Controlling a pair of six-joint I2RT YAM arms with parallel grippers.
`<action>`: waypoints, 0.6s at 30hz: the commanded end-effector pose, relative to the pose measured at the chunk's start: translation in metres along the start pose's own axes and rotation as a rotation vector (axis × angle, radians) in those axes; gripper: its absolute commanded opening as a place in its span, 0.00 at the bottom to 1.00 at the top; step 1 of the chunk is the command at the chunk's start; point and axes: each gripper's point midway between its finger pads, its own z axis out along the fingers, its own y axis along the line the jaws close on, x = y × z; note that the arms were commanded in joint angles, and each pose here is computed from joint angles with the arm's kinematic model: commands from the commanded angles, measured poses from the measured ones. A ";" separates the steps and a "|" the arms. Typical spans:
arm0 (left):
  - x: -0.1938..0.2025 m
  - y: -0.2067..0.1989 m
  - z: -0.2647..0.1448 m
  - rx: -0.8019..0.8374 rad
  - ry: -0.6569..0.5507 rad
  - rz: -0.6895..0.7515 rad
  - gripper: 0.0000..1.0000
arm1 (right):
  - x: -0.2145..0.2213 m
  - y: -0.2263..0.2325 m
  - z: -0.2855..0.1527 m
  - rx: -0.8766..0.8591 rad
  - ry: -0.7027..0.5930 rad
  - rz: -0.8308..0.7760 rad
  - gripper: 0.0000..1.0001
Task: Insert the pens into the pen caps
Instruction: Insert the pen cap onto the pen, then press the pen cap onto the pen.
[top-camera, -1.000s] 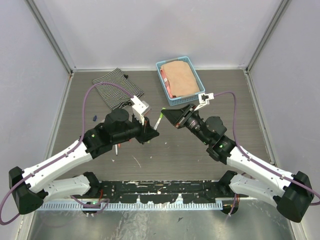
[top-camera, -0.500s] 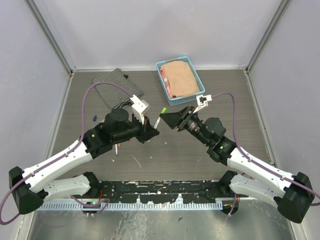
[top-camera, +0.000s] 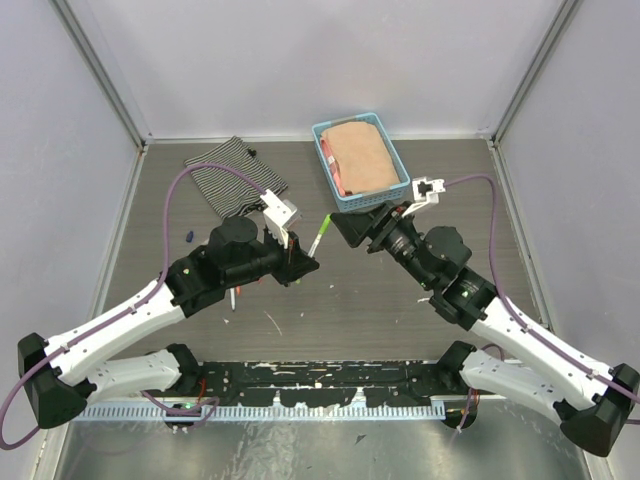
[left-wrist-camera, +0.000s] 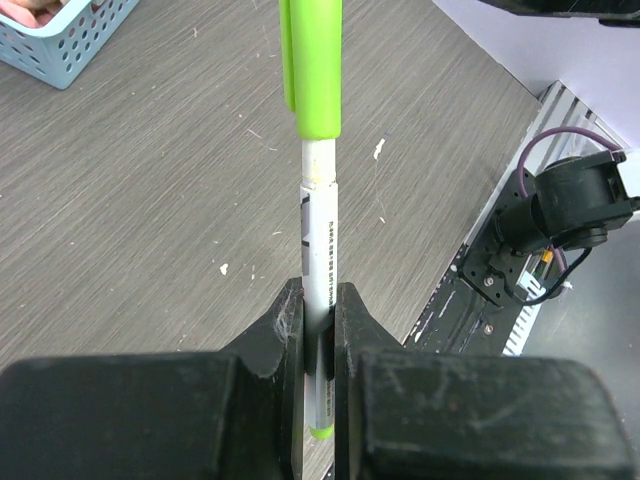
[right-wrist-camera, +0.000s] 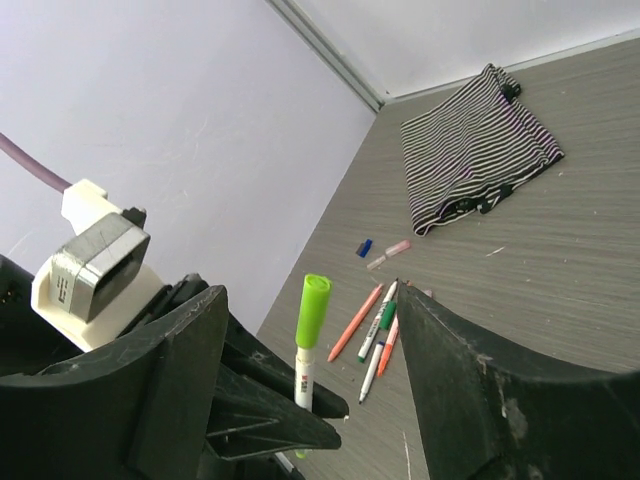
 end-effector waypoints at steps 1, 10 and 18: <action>-0.015 -0.009 0.000 0.035 -0.049 0.016 0.00 | -0.016 0.012 0.007 0.003 -0.025 -0.009 0.73; -0.013 -0.009 0.000 0.041 -0.043 0.017 0.00 | -0.004 0.023 0.024 -0.058 0.022 0.019 0.61; -0.012 -0.009 0.001 0.046 -0.040 0.016 0.00 | 0.001 0.028 0.029 -0.094 0.030 0.038 0.51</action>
